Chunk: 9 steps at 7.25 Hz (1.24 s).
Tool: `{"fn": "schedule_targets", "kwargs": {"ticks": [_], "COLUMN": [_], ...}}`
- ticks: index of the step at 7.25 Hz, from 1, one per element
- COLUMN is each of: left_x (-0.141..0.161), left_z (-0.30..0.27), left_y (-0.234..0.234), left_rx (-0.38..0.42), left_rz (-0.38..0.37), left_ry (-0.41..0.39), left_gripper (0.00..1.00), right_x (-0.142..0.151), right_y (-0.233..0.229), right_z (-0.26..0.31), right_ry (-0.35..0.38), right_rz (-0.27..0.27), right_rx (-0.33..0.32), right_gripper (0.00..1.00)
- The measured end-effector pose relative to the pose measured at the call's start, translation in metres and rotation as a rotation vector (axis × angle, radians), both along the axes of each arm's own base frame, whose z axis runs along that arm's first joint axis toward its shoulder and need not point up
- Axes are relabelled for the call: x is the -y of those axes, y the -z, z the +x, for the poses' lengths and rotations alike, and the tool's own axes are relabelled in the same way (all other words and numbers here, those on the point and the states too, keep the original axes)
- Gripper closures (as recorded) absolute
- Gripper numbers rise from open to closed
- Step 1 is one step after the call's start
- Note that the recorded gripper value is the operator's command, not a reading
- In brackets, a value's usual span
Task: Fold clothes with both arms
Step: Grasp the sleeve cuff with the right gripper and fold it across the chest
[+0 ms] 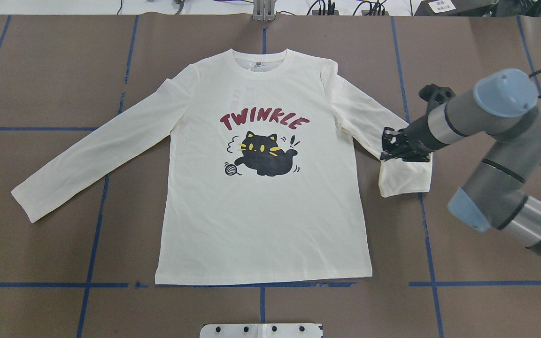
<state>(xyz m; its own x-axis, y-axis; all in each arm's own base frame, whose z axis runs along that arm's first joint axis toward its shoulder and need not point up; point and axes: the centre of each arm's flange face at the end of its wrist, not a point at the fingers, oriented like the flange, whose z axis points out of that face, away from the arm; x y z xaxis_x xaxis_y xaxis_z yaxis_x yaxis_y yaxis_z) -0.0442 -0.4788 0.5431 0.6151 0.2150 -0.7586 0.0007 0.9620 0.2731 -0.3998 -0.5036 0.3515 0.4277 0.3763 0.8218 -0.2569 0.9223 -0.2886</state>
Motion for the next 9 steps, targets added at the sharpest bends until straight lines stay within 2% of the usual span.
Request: {"fn": "schedule_targets", "kwargs": {"ticks": [2, 3, 4, 5, 6, 7, 9], "left_x": [0.001, 0.001, 0.001, 0.002, 0.002, 0.002, 0.008], "left_z": [0.002, 0.003, 0.004, 0.004, 0.005, 0.007, 0.054], "left_y": [0.002, 0.002, 0.003, 0.004, 0.005, 0.007, 0.024], "left_rx": [-0.002, -0.003, -0.003, -0.003, -0.004, -0.015, -0.111], "left_rz": [0.003, 0.005, 0.006, 0.008, 0.007, 0.002, -0.009], "left_ry": [-0.005, -0.007, -0.008, -0.009, -0.008, -0.007, -0.060], "left_gripper": [0.00, 0.00, 0.00, 0.00, 0.00, 0.00, 0.00], "right_x": [0.059, 0.080, 0.084, 0.075, 0.066, 0.060, 0.046], "right_y": [0.147, 0.212, 0.257, 0.274, 0.285, 0.296, 0.295], "right_z": [-0.088, -0.132, -0.176, -0.217, -0.246, -0.265, -0.297], "right_ry": [-0.075, -0.090, -0.102, -0.119, -0.127, -0.130, -0.160], "right_rz": [-0.003, 0.013, 0.055, 0.113, 0.145, 0.162, 0.195], "right_rx": [-0.023, -0.025, -0.016, 0.004, 0.016, 0.020, 0.003], "right_gripper": [1.00, 1.00, 1.00, 1.00, 0.66, 0.01, 0.00]}}
